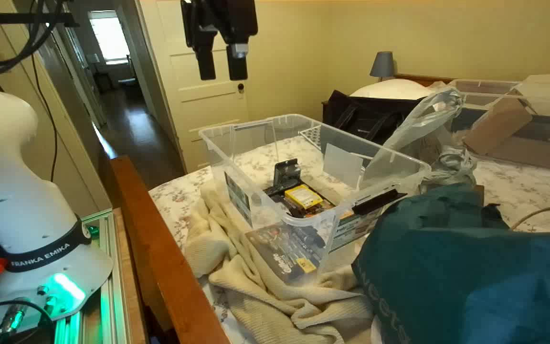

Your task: Remove one box from the storage container

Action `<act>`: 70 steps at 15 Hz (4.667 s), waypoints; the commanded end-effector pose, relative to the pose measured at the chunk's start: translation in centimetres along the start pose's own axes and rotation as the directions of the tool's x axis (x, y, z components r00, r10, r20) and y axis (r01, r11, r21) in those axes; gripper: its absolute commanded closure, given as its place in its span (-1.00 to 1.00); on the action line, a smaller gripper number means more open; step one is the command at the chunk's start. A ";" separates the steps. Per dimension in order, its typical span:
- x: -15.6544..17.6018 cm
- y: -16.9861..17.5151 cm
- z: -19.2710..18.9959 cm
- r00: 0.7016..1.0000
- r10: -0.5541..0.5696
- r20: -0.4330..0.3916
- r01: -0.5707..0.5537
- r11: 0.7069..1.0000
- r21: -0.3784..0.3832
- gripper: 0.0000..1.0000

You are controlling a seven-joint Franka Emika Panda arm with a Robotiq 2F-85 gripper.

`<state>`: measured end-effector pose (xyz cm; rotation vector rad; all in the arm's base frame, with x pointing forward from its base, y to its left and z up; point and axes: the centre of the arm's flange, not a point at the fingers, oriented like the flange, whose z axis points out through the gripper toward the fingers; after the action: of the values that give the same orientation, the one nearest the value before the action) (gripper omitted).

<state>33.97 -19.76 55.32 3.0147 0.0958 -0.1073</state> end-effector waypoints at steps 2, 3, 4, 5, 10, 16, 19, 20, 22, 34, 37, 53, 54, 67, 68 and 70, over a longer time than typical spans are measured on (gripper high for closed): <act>0.0 0.0 0.0 1.000 0.000 0.000 0.000 1.000 0.000 -1.00; 0.0 0.0 0.0 1.000 0.000 0.000 0.000 1.000 0.000 -1.00; 0.0 0.0 0.0 1.000 0.000 0.000 0.000 1.000 0.000 -1.00; 0.0 0.0 0.0 1.000 0.000 0.000 0.000 1.000 0.000 -1.00; 0.0 0.0 0.0 1.000 0.000 0.000 0.000 1.000 0.000 -1.00; 3.4 -0.8 -0.1 1.000 -0.028 0.006 0.028 1.000 -0.007 -1.00; 6.5 -1.6 0.1 0.999 -0.040 0.010 0.040 0.999 -0.027 -1.00; 7.8 -2.0 0.3 0.999 -0.037 0.000 0.037 0.999 -0.031 -1.00; 9.8 -2.6 0.7 0.999 -0.033 -0.024 0.033 0.999 -0.025 -1.00; 15.0 -4.6 3.7 0.988 -0.013 -0.153 0.019 0.999 0.034 -1.00; 15.4 -4.7 3.8 0.988 -0.016 -0.151 0.021 0.999 0.033 -1.00; 22.6 -7.2 11.6 0.806 0.564 -0.177 -0.542 0.825 0.161 -1.00; 22.9 -7.2 12.4 0.783 0.595 -0.180 -0.577 0.804 0.144 -1.00; 24.2 -6.8 16.5 0.739 0.662 -0.124 -0.654 0.750 0.102 -1.00; 24.9 -6.6 17.4 0.743 0.661 -0.105 -0.651 0.750 0.114 -1.00; 25.7 -6.3 19.2 0.718 0.691 -0.090 -0.681 0.723 0.115 -1.00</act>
<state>55.85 -13.56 36.08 2.8978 -0.9804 0.1896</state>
